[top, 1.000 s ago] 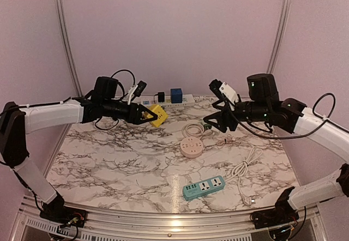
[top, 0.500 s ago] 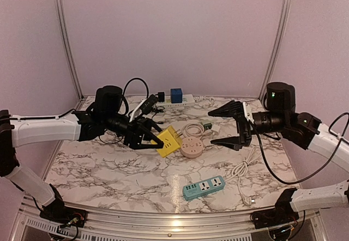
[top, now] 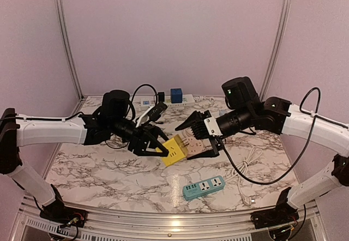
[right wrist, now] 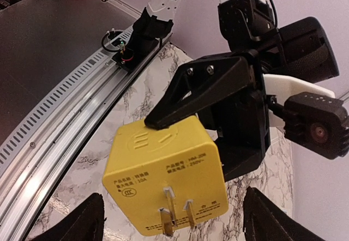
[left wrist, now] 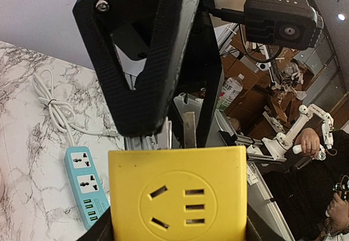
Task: Insert the plug
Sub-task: Pass from the left arm to the right
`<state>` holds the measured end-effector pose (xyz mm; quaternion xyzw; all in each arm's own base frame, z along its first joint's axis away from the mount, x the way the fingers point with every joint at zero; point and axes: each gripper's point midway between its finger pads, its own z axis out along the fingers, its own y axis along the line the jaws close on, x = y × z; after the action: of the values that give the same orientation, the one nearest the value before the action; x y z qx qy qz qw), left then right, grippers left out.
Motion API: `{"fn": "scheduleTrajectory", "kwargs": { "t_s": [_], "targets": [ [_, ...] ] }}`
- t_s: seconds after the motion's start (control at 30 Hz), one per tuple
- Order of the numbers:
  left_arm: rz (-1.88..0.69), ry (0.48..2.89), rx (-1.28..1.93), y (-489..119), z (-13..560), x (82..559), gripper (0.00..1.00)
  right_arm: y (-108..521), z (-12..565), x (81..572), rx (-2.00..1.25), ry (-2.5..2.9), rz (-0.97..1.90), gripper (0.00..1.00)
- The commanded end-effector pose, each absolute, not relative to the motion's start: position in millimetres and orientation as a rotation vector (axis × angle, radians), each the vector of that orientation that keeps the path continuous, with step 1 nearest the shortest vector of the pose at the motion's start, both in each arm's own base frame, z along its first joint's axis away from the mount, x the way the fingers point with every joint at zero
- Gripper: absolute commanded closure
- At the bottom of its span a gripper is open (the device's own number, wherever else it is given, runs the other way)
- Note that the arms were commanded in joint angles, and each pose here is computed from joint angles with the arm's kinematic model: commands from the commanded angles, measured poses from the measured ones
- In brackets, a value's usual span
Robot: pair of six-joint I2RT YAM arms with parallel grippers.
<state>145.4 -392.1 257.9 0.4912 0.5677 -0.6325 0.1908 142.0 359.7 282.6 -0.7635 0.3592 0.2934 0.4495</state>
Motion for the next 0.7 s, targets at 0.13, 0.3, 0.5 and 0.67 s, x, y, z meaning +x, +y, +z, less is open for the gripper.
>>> {"fn": "scheduleTrajectory", "kwargs": {
  "t_s": [0.13,0.3,0.5,0.67],
  "targets": [
    [-1.808,1.553,1.391,-400,269,146,1.0,370,276,121,-2.015,0.793,0.751,0.17],
    [-1.818,1.615,1.369,-407,262,153,1.0,378,276,115,-2.028,0.762,0.744,0.18],
    [-1.831,1.631,1.354,-410,260,156,1.0,380,268,115,-2.064,0.783,0.754,0.26],
    [-1.841,1.62,1.359,-410,263,155,1.0,380,259,123,-2.066,0.82,0.702,0.26]
  ]
}}
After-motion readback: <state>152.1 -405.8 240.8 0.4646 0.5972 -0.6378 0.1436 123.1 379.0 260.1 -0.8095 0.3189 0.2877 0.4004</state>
